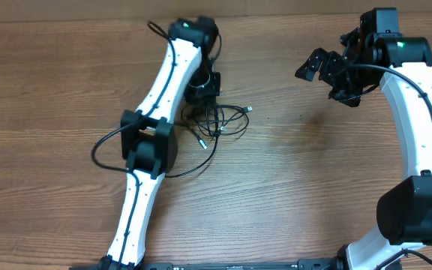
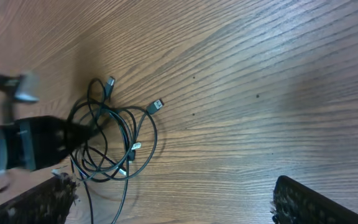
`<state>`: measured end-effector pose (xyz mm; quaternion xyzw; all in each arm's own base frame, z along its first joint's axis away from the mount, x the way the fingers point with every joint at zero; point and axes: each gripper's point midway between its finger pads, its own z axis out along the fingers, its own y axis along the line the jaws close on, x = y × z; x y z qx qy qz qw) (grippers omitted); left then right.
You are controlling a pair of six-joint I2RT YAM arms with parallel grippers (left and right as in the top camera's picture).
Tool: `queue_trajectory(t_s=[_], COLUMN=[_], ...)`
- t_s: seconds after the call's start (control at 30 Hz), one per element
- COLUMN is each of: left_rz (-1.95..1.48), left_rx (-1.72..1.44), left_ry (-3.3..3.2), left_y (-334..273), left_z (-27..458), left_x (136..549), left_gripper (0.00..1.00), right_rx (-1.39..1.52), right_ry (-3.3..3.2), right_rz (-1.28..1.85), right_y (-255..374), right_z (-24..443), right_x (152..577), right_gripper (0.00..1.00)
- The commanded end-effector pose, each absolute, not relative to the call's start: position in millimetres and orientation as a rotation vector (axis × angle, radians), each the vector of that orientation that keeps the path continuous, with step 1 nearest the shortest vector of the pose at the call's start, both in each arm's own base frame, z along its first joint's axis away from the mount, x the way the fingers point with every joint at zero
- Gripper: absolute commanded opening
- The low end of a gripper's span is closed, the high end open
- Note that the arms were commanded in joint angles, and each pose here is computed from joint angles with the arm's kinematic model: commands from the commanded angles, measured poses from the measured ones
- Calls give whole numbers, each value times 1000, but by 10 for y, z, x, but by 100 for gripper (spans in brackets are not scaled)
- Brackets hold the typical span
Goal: Untangle cables
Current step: 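Lift the cables with the left gripper toward the right gripper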
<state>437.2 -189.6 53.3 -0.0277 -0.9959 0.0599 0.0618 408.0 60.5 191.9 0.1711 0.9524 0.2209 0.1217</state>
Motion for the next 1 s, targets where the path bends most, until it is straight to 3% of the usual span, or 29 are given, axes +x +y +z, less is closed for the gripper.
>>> queue_trajectory(t_s=[0.0, 0.13, 0.23, 0.37, 0.5, 0.8, 0.97], left_rz=[193, 282, 571, 879, 993, 975, 986], left_rx=[-113, -105, -235, -464, -624, -682, -546], left_ry=[-3020, -3100, -3267, -3422, -3476, -3481, -3489], left_y=[-2001, -2010, -2118, -2216, -2192, -2149, -2098], left_z=[454, 768, 1691, 2818, 3378, 3459, 3455], left_x=[4395, 4540, 4697, 4543, 4272, 4174, 4204], left_gripper=[4, 4, 4, 4, 4, 4, 4], right_rx=[469, 447, 418, 214, 32, -107, -176], right_ry=[2737, 2727, 2710, 2646, 2519, 2459, 2451], right_rz=[644, 728, 831, 1046, 1280, 1386, 1412], right_y=[606, 700, 813, 1122, 1458, 1978, 2155], right_z=[2059, 2104, 2168, 2352, 2644, 2873, 2930], right_x=[4115, 4115, 4114, 4096, 4094, 4018, 3916], right_gripper=[100, 100, 100, 100, 94, 90, 89])
